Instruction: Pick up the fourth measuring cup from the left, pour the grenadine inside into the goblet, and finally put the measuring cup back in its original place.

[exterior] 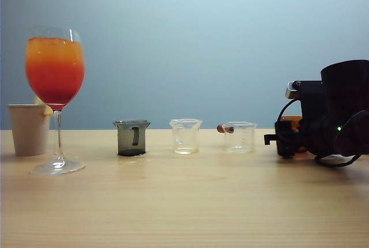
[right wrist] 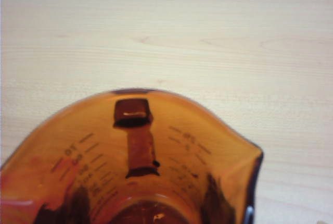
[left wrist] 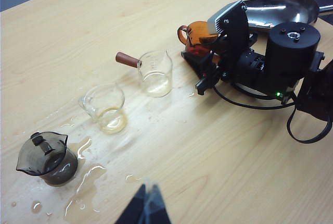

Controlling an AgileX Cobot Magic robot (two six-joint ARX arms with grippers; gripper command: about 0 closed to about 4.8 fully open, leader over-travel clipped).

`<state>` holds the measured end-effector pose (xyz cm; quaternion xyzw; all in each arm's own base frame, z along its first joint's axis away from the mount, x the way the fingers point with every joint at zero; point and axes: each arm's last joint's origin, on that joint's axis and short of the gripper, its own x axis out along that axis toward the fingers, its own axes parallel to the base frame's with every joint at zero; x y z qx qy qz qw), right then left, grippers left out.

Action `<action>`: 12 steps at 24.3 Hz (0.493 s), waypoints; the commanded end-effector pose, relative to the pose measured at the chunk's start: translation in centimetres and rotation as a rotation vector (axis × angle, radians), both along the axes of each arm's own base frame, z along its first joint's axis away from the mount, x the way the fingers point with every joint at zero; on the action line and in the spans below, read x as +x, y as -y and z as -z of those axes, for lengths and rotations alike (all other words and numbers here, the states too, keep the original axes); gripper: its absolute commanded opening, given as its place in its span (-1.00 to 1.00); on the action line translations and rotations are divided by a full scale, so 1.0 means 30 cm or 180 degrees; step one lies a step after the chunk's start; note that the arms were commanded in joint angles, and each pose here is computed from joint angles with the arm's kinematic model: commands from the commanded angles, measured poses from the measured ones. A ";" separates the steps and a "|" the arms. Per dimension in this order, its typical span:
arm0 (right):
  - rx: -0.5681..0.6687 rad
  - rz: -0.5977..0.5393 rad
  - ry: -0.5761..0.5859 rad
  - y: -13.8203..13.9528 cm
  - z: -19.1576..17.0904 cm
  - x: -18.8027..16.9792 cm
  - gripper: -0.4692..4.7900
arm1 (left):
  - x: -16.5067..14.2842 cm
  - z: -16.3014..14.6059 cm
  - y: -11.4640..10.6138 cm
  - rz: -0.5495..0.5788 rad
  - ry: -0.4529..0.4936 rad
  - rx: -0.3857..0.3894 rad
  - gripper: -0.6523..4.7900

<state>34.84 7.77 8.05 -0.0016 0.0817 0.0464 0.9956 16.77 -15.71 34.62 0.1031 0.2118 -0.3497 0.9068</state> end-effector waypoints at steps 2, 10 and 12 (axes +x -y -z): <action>-0.0005 -0.0073 -0.0121 -0.002 0.018 -0.003 1.00 | -0.001 -0.008 -0.001 0.0008 0.0037 -0.0019 -0.78; -0.0028 -0.0075 -0.0219 0.004 -0.008 -0.031 1.00 | -0.003 -0.012 -0.004 0.0004 0.0049 -0.0029 -0.78; -0.0051 -0.0068 -0.0322 0.009 -0.026 -0.053 1.00 | -0.006 -0.016 -0.007 0.0004 0.0063 -0.0042 -0.78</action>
